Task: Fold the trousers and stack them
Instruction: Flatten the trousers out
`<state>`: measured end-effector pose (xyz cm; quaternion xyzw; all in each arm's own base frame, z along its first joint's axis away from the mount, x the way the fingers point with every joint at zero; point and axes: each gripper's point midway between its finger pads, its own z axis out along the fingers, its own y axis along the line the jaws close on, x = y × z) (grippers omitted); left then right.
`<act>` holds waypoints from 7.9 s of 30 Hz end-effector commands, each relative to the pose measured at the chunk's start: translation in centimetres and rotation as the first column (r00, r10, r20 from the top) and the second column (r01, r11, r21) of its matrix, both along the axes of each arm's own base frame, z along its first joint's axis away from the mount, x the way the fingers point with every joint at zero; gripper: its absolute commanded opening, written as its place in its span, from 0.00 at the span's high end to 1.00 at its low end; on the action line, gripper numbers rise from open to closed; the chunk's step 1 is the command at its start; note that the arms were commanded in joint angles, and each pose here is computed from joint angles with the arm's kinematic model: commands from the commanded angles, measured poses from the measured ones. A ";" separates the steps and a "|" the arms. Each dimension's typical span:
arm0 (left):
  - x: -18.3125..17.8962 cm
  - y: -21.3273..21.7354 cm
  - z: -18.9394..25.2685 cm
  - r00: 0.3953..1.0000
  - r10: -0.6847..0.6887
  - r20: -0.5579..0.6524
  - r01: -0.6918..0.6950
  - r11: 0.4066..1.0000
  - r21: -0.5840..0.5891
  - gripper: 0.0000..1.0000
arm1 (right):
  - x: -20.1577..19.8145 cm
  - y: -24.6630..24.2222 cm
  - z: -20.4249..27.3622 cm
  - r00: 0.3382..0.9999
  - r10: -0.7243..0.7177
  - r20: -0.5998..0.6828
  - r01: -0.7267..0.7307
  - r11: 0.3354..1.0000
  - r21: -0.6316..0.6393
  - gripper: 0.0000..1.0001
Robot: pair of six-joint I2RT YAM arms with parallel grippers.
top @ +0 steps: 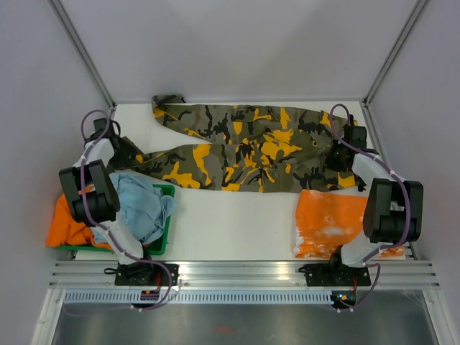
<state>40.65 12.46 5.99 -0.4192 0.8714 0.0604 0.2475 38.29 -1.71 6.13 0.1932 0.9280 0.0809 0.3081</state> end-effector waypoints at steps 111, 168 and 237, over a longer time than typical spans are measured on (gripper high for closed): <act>5.9 14.6 10.4 0.774 0.343 0.533 -0.406 0.914 0.002 0.98 | -1.3 1.4 -2.0 0.998 -0.044 -0.054 0.046 0.998 0.032 0.94; 4.2 -5.0 13.0 0.881 -0.370 0.294 0.348 0.929 0.127 0.00 | -3.7 -14.3 -10.2 0.851 -0.460 -0.253 0.370 0.868 -0.332 1.00; 26.5 -11.2 -0.6 0.866 -0.234 0.441 0.255 0.967 0.011 0.76 | 4.6 15.7 19.7 0.769 0.323 0.552 -0.420 0.906 0.055 0.26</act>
